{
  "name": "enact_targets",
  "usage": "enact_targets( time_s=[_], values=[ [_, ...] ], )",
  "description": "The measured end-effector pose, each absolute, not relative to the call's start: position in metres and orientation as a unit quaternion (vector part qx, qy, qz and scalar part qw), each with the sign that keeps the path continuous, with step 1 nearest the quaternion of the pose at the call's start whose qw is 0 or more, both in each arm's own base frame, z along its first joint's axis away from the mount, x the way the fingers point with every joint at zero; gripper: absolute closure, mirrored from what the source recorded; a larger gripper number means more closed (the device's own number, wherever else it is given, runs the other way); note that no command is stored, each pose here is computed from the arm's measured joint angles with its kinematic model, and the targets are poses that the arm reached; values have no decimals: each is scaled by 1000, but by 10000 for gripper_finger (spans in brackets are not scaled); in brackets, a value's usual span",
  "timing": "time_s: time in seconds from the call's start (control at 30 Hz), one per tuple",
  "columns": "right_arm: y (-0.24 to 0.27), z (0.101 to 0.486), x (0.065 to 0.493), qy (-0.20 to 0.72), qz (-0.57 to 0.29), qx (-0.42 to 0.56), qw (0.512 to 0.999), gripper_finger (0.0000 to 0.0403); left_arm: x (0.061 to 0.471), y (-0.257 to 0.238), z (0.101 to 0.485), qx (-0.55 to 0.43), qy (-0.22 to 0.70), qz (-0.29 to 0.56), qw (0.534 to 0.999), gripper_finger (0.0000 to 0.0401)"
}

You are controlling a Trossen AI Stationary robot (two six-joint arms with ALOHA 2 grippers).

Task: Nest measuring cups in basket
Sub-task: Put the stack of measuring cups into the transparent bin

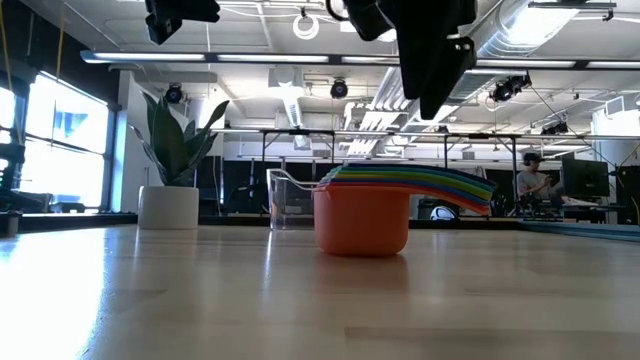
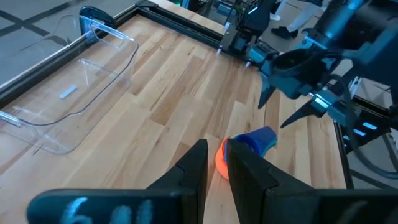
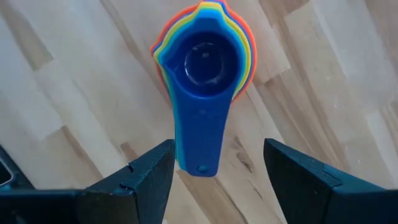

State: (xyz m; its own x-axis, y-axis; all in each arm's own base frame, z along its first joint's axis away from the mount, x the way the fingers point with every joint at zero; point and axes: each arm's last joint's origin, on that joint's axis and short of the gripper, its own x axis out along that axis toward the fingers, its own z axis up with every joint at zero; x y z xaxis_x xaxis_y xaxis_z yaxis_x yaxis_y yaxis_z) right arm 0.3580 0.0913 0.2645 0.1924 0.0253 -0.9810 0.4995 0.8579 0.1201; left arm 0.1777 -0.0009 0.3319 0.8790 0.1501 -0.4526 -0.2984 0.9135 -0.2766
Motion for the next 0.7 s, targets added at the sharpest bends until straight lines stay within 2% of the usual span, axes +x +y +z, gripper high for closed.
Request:
enact_targets(
  time_s=[0.33, 0.7],
  values=[
    [89, 261, 363, 611, -148, 212, 748, 166, 178, -1, 332, -171, 216, 118, 954, 353],
    [101, 231, 374, 630, -130, 216, 734, 166, 178, -1, 332, -172, 216, 118, 954, 353]
  ],
)
